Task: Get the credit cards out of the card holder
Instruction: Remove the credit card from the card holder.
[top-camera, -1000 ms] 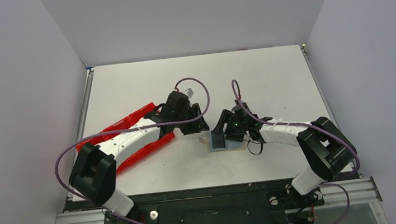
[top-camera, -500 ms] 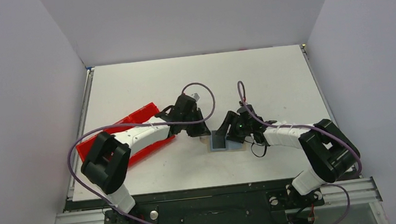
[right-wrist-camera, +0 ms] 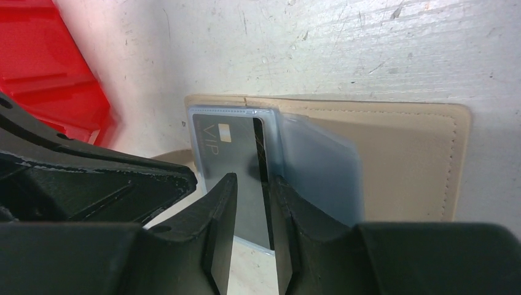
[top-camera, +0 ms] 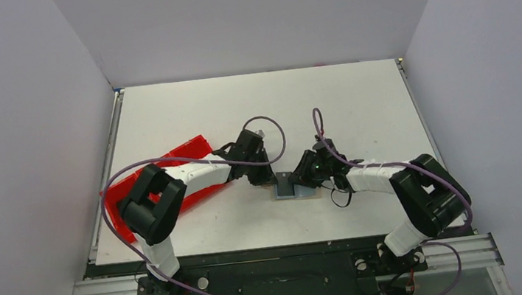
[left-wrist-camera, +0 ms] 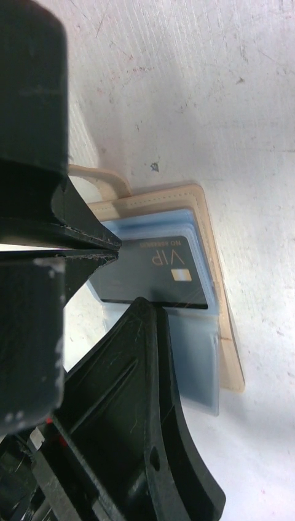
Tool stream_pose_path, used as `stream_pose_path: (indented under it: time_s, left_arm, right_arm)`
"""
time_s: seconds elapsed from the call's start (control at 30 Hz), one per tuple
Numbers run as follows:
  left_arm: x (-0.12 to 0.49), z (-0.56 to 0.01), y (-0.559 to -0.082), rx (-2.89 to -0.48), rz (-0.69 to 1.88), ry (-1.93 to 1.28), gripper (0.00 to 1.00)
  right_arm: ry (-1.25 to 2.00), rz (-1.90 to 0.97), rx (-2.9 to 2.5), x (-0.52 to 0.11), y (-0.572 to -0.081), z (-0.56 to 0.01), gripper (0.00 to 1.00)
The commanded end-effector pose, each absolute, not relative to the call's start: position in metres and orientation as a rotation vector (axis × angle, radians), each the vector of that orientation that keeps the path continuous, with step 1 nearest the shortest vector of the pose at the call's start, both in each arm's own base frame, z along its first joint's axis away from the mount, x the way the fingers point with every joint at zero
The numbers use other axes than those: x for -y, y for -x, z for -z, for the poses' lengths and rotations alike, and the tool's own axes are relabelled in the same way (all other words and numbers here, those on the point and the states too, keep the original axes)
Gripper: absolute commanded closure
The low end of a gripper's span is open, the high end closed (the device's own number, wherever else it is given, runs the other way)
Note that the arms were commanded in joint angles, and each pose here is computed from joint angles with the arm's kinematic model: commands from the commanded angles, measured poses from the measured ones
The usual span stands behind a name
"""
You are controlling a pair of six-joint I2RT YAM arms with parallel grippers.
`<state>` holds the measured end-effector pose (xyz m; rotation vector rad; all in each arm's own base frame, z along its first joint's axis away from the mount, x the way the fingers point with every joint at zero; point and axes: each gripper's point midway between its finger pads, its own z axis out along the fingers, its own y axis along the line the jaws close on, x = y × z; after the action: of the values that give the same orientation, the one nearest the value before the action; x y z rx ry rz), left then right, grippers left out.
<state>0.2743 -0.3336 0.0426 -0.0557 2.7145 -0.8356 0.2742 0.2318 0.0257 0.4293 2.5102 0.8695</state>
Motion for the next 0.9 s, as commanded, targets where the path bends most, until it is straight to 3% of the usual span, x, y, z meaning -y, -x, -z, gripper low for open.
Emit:
stream_pose_path:
  time_s: [0.0,0.53,0.87]
  left_arm:
    - [0.336,-0.039,-0.279,-2.692,0.828,0.066,1.0]
    - [0.339,-0.015,-0.273,-2.763,0.732,0.068,1.0]
    - [0.314,0.013,-0.267,-2.853,0.513,0.156,1.0]
  right_arm:
    - [-0.413,-0.93,-2.465,-0.242,-0.286,-0.034,0.76]
    - [-0.401,-1.027,-2.47,-0.254,-0.284,-0.027,0.73]
    - [-0.384,-1.182,-2.388,-0.253,-0.289,-0.039,0.75]
